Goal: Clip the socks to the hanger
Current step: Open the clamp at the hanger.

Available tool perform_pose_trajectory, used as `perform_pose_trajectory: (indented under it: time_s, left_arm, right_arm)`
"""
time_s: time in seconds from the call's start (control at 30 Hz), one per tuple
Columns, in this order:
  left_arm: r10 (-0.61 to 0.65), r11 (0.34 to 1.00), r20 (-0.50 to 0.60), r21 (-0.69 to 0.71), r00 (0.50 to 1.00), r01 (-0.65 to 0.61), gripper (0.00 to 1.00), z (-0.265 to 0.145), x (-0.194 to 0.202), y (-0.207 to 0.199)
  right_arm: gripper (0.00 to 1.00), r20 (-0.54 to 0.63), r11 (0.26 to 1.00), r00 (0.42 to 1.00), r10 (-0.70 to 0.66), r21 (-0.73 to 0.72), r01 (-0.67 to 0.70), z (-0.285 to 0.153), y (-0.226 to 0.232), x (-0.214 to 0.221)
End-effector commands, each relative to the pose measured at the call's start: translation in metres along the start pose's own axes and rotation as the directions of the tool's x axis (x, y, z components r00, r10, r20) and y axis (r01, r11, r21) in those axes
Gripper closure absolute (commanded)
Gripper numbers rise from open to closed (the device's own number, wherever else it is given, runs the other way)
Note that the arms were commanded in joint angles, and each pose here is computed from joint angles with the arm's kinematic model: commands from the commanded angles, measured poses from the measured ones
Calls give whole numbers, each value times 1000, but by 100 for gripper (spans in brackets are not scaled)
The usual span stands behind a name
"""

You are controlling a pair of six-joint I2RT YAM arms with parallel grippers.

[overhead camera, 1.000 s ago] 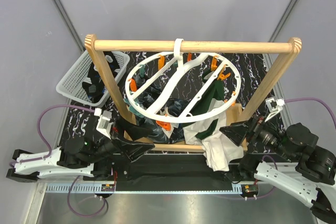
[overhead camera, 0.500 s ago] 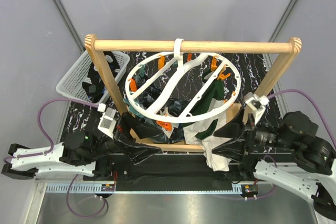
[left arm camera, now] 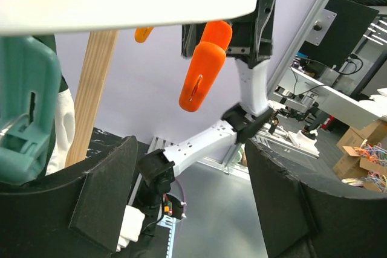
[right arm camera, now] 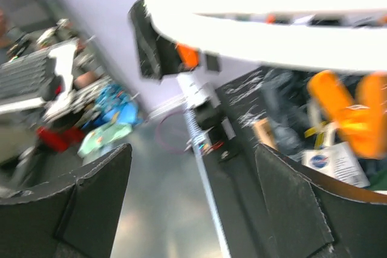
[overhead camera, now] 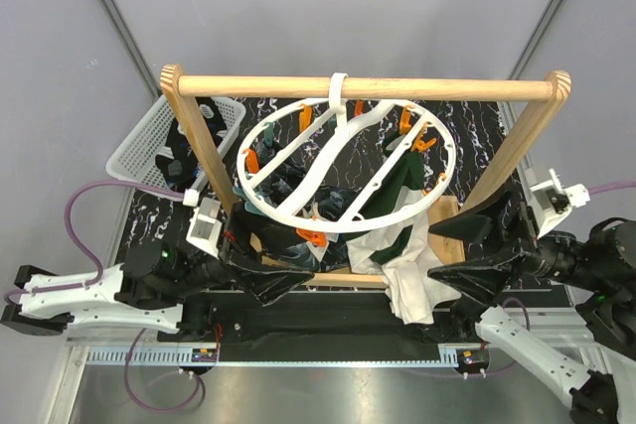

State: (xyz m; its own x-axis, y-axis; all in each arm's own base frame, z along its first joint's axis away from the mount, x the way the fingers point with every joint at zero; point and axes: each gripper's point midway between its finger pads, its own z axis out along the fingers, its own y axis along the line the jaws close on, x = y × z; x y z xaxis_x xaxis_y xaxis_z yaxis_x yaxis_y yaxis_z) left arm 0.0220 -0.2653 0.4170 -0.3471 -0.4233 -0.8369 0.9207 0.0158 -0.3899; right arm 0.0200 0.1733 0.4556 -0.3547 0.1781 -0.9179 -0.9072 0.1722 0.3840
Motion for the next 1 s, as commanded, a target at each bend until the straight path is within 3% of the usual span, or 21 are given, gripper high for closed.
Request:
perform_pose_trajectory:
  time_s: [0.0, 0.1, 0.2, 0.33, 0.53, 0.77, 0.97]
  left_arm:
    - [21, 1000, 109, 4, 994, -21, 23, 7, -32, -7]
    - [15, 1000, 132, 15, 991, -18, 22, 13, -35, -9]
    - [18, 1000, 148, -10, 989, -17, 22, 17, -39, -6]
    - [19, 999, 160, -29, 987, -15, 22, 19, -40, -4]
    - [14, 998, 172, -59, 985, -4, 22, 22, -41, 1]
    - [-11, 992, 238, -121, 971, 41, 25, 27, -47, 13]
    - [22, 989, 260, -147, 965, 17, 37, 40, -50, 15]
  right_arm:
    - [11, 68, 994, 991, -112, -5, 113, -4, 14, -26]
    - [14, 71, 987, 985, -157, 27, 155, -6, 24, -38]
    - [25, 117, 995, 988, -101, 35, 98, -3, 27, -50]
    - [27, 40, 994, 997, 67, 88, -70, 11, -6, -41]
    - [25, -22, 983, 985, 173, 68, -171, 25, -21, -30]
    - [25, -104, 967, 971, 216, 160, -198, 38, -51, -15]
    - [26, -128, 956, 972, 197, 245, -162, 39, -68, -9]
